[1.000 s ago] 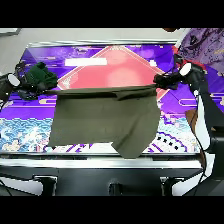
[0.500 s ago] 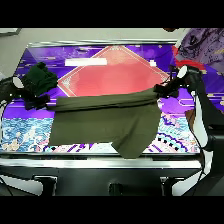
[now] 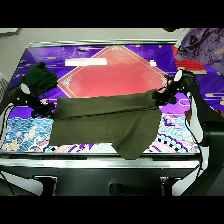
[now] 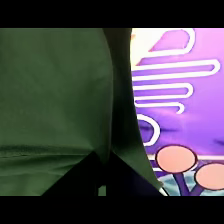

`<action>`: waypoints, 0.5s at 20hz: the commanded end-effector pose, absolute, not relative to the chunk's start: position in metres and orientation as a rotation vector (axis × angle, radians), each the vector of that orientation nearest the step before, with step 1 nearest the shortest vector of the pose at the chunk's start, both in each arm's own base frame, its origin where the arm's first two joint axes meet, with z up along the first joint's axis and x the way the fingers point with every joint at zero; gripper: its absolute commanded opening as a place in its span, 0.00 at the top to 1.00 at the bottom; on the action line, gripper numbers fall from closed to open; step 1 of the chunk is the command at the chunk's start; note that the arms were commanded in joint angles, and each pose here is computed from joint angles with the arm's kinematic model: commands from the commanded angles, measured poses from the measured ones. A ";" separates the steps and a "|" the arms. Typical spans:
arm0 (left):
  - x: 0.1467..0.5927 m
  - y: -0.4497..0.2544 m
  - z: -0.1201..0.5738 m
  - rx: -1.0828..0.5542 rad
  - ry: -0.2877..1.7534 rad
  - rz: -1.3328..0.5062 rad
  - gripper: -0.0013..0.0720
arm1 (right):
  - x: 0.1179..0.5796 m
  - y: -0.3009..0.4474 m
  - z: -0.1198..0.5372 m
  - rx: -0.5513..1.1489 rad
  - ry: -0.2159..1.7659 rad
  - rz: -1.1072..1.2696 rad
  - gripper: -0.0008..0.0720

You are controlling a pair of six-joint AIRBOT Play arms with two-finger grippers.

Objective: Fold the clothes and pants, and hang the long-sleeved shirts on hangers.

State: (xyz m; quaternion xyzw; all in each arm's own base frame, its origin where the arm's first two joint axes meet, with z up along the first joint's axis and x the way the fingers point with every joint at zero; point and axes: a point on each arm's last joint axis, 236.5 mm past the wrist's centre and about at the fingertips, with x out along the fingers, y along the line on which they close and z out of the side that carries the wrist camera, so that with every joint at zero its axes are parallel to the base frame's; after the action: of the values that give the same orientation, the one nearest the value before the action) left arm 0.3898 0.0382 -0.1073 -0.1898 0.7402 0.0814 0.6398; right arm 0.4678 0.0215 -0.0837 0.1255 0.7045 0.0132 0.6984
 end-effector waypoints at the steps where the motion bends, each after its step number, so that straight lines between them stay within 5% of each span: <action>1: 0.388 0.027 -0.115 -0.469 1.715 0.148 0.95 | 0.460 0.028 -0.089 0.300 1.614 0.049 0.95; 2: 0.388 0.027 -0.115 -0.469 1.714 0.148 0.90 | 0.460 0.030 -0.088 0.309 1.614 0.055 0.93; 4: 0.393 0.028 -0.109 -0.466 1.694 0.147 0.45 | 0.459 0.039 -0.084 0.339 1.614 0.086 0.87; 6: 0.410 0.032 -0.090 -0.456 1.629 0.141 0.15 | 0.462 0.046 -0.070 0.360 1.585 0.109 0.76; 8: 0.434 0.040 -0.054 -0.431 1.522 0.133 0.12 | 0.468 0.045 -0.042 0.340 1.522 0.129 0.25; 10: 0.450 0.054 -0.012 -0.391 1.416 0.151 0.12 | 0.463 0.037 -0.009 0.262 1.477 0.146 0.23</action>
State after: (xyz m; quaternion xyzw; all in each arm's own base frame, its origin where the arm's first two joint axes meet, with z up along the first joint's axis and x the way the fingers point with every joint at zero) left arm 0.4305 0.0402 -0.0583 -0.1932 0.6877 0.0626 0.6970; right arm 0.4667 0.0404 -0.0433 0.1442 0.6877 0.0519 0.7096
